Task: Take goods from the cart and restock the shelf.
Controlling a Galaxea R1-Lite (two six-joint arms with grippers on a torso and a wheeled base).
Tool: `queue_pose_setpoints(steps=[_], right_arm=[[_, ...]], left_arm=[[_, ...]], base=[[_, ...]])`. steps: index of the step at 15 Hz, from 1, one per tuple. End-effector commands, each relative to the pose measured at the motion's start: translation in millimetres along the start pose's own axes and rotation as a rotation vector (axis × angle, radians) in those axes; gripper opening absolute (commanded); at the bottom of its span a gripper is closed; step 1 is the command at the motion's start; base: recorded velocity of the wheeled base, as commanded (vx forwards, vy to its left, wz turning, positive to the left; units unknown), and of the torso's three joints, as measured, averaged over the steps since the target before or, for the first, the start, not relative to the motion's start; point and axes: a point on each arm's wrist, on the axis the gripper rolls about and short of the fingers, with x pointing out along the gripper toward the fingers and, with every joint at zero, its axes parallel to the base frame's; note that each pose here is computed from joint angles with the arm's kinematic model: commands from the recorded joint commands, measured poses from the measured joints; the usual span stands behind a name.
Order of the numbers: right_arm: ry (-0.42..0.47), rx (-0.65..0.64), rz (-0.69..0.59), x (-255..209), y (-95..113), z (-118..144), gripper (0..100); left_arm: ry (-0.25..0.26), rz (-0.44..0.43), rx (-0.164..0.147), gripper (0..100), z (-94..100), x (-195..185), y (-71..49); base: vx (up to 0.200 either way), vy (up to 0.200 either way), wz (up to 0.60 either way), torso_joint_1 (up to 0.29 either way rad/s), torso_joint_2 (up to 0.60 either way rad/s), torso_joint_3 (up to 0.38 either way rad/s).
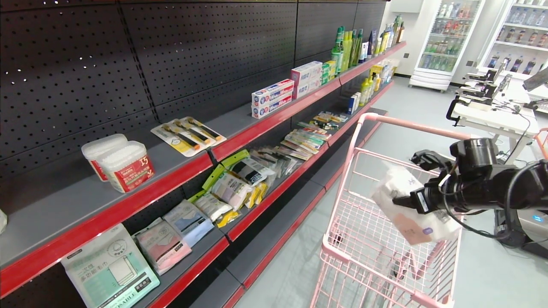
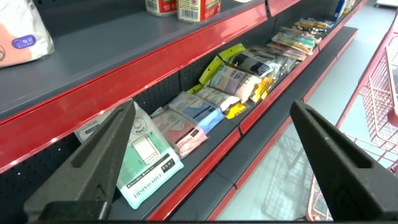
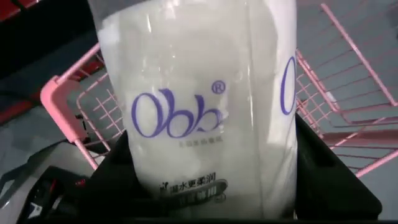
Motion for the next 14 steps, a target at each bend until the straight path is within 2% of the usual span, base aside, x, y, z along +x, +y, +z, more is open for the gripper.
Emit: queue_pose_setpoints(steps=[1, 3, 4, 5, 6, 7, 8, 11, 14], right_arm=[[-0.233, -0.034, -0.071, -87.0, 22.3, 32.3, 0], [-0.317, -0.042, -0.085, -122.5, 36.1, 32.7, 0], [-0.385, -0.037, -0.106, -154.1, 49.6, 26.3, 0], [-0.401, -0.04, -0.13, -163.7, 53.0, 22.5, 0], [-0.439, -0.024, -0.24, -195.0, 61.5, 2.6, 0], [-0.454, -0.02, -0.274, -205.6, 65.0, -7.0, 0], [-0.503, -0.019, -0.321, -229.8, 74.5, -32.3, 0], [-0.617, -0.003, -0.401, -275.5, 91.7, -82.8, 0], [-0.594, 0.003, -0.415, -297.0, 107.3, -121.7, 0]], left_arm=[[0.0, 0.001, 0.0, 100, 0.0, 0.0, 0.0], [0.002, 0.001, 0.0, 100, 0.0, 0.1, 0.0], [0.002, 0.001, 0.0, 100, 0.0, 0.1, 0.0], [0.002, 0.001, 0.0, 100, 0.0, 0.1, 0.0], [0.002, 0.001, 0.0, 100, 0.0, 0.1, 0.0], [0.002, 0.001, 0.0, 100, 0.0, 0.1, 0.0], [0.0, 0.001, 0.0, 100, 0.0, 0.0, 0.0], [0.002, 0.001, 0.0, 100, 0.0, 0.1, 0.0], [0.0, 0.001, 0.0, 100, 0.0, 0.0, 0.0]], base=[[0.0, 0.0, 0.0, 0.0, 0.0, 0.0], [0.0, 0.0, 0.0, 0.0, 0.0, 0.0], [0.0, 0.0, 0.0, 0.0, 0.0, 0.0], [0.0, 0.0, 0.0, 0.0, 0.0, 0.0], [0.0, 0.0, 0.0, 0.0, 0.0, 0.0], [0.0, 0.0, 0.0, 0.0, 0.0, 0.0], [0.0, 0.0, 0.0, 0.0, 0.0, 0.0], [0.0, 0.0, 0.0, 0.0, 0.0, 0.0], [0.0, 0.0, 0.0, 0.0, 0.0, 0.0]])
